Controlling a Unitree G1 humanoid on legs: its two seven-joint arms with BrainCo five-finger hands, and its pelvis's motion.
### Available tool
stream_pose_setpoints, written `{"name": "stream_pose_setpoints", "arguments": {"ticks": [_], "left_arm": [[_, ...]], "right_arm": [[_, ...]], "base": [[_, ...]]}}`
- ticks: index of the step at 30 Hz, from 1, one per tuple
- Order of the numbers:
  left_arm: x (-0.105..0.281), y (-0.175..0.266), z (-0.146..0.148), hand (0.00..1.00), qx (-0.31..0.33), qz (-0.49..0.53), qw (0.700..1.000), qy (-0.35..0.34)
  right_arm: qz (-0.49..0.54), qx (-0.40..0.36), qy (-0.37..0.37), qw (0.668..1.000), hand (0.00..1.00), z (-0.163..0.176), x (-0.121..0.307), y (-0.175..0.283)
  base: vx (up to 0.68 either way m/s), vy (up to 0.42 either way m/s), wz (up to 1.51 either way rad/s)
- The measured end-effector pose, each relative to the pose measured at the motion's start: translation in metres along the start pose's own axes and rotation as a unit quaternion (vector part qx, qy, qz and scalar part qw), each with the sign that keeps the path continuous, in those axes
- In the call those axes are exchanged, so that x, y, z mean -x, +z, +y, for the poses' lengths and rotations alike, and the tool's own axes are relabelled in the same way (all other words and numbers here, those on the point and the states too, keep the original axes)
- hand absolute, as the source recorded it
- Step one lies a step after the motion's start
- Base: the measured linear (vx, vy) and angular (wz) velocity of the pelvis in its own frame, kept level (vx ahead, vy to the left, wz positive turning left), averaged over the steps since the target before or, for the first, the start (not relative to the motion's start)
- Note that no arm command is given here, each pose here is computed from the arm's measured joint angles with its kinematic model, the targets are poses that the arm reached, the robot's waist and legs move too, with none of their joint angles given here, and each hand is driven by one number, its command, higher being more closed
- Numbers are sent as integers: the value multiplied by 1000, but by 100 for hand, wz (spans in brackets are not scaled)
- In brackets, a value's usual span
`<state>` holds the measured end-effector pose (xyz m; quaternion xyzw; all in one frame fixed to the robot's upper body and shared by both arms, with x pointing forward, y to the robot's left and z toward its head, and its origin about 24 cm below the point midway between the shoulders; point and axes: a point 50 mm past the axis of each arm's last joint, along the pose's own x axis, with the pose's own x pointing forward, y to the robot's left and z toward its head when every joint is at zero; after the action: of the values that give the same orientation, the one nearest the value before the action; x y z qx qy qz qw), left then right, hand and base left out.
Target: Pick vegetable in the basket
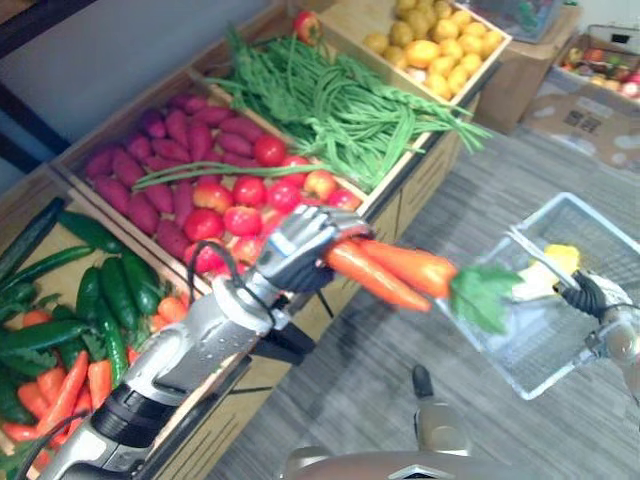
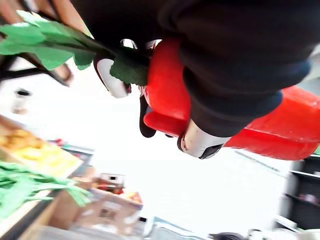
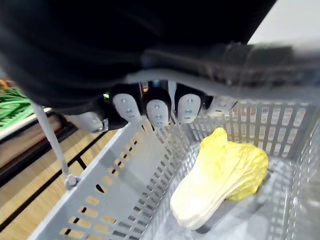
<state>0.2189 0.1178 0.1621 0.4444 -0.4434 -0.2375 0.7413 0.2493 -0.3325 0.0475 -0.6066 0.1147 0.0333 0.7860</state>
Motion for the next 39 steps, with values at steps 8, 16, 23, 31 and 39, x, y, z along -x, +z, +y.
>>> {"name": "stream_pose_setpoints", "arguments": {"ticks": [8,16,23,31,39], "left_arm": [[-21,27,-21,100,74,-85,993,-44],[-25,45,-50,100,129,-121,978,-113],[-24,41,-68,100,150,-105,971,-152],[-23,32,-92,100,168,-70,966,-181],[-24,15,-124,100,158,-6,965,-208]], "right_arm": [[-127,50,23,990,100,-4,-1,46],[-178,116,22,977,100,-27,-6,66],[-247,153,0,957,100,-48,-11,101],[-330,162,4,930,100,-53,-7,139],[-365,169,10,916,100,-56,-6,159]], "base": [[-105,-66,-33],[-63,-29,-27],[-67,-32,-21],[-55,-33,-10],[-42,-23,-1]]}}
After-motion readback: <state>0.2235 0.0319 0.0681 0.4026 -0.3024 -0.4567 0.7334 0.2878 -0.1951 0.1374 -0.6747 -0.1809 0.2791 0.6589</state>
